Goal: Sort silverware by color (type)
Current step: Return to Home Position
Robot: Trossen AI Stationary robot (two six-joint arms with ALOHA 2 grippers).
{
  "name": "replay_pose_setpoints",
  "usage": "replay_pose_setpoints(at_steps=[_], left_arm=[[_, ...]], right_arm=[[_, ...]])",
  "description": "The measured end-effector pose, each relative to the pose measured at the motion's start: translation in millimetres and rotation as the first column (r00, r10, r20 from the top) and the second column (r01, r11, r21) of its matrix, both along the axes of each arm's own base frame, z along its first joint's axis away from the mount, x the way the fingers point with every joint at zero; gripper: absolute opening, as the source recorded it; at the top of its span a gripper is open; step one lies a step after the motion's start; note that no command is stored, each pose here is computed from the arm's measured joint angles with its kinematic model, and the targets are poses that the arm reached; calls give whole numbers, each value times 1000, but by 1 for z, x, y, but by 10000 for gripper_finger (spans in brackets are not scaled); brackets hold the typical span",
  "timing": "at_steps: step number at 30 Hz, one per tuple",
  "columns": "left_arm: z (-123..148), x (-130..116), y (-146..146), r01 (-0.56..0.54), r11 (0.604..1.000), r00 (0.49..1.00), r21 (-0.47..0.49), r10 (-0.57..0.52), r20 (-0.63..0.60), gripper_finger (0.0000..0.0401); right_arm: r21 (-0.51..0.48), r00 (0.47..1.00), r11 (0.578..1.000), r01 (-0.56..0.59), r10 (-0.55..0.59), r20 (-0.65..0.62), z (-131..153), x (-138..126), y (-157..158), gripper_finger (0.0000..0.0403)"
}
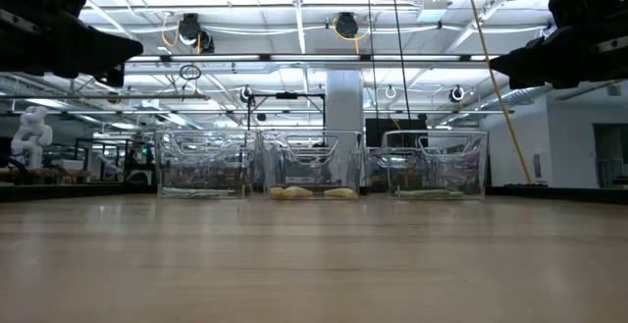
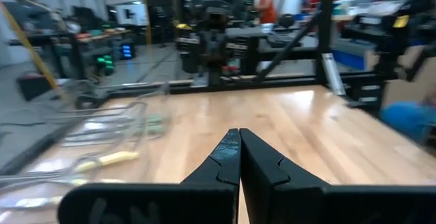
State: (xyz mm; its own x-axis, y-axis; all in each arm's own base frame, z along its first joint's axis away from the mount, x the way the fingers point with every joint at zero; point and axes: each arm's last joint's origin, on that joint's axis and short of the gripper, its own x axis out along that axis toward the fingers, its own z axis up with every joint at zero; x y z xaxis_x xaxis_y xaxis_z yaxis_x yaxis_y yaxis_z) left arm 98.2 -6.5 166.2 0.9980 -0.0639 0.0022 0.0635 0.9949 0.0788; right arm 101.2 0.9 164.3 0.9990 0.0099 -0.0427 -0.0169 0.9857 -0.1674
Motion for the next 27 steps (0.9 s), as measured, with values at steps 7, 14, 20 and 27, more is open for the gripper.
replay_pose_setpoints(at_steps=[7, 14, 20, 27], left_arm=[[0, 0, -3, 78, 994, 997, -74, -79, -4, 6], [0, 0, -3, 82, 983, 996, -167, -85, -8, 6], [0, 0, -3, 84, 984, 996, -159, -86, -6, 6], [0, 0, -3, 85, 983, 996, -161, -87, -6, 6]], right_arm=[[0, 1000, 1000, 0, 0, 0, 0, 0, 0, 4], [0, 1000, 1000, 0, 0, 0, 0, 0, 0, 4], [0, 1000, 1000, 0, 0, 0, 0, 0, 0, 4], [0, 1000, 1000, 0, 0, 0, 0, 0, 0, 4]])
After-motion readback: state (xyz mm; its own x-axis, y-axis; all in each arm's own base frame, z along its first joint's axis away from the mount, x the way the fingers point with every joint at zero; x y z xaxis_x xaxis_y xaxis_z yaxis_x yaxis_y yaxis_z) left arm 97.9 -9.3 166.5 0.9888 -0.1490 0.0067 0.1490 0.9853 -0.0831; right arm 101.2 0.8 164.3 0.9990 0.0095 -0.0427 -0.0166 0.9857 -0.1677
